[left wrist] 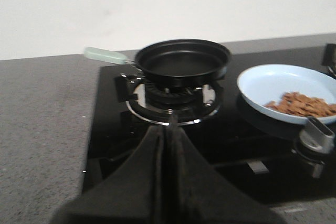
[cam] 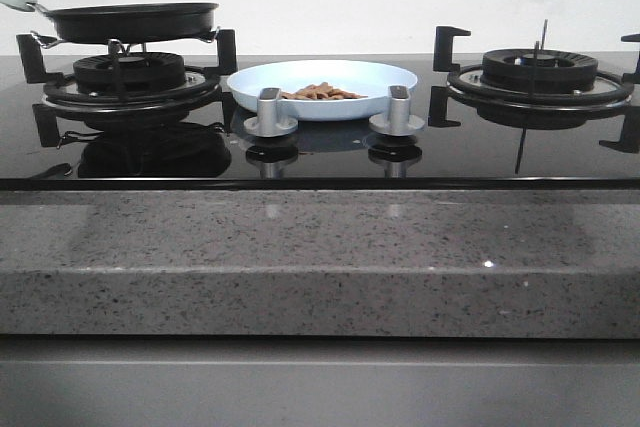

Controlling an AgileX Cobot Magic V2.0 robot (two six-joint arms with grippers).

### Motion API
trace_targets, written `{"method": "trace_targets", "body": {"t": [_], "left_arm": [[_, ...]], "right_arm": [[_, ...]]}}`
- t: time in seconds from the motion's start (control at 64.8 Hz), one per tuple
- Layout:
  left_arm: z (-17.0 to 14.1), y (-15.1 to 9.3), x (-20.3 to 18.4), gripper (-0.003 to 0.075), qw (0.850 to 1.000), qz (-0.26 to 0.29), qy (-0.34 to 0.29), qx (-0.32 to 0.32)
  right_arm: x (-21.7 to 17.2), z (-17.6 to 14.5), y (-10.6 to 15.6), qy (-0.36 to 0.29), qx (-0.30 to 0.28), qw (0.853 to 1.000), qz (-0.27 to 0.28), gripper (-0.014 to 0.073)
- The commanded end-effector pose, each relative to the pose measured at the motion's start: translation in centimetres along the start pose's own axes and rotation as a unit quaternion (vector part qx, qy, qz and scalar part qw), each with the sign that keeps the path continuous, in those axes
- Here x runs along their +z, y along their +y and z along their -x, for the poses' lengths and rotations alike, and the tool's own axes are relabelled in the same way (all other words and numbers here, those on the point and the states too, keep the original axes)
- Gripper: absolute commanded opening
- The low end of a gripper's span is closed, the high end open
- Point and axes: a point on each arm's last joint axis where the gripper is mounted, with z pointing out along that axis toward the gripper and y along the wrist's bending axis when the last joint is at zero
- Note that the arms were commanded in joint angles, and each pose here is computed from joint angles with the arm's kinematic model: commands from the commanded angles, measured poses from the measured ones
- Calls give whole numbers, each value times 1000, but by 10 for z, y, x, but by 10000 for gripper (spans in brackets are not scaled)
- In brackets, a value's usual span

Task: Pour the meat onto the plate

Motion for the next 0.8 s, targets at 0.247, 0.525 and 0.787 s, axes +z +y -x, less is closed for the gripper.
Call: {"method": "trace_targets", "body": {"t": [0.247,0.525,0.787], "left_arm": [[-42,4,-26,-20,995,38,-86,18],[-96,3,-19,-20,998,37,-56,15],[-116,7,-17,-20,996,72,-44,7]], "right_arm": [[-2,14,0,-48,2,999,-3,-60],[-2,14,0,-48,2,999,-3,-60],[-2,14,0,-47,2,999,-3,-60]]}}
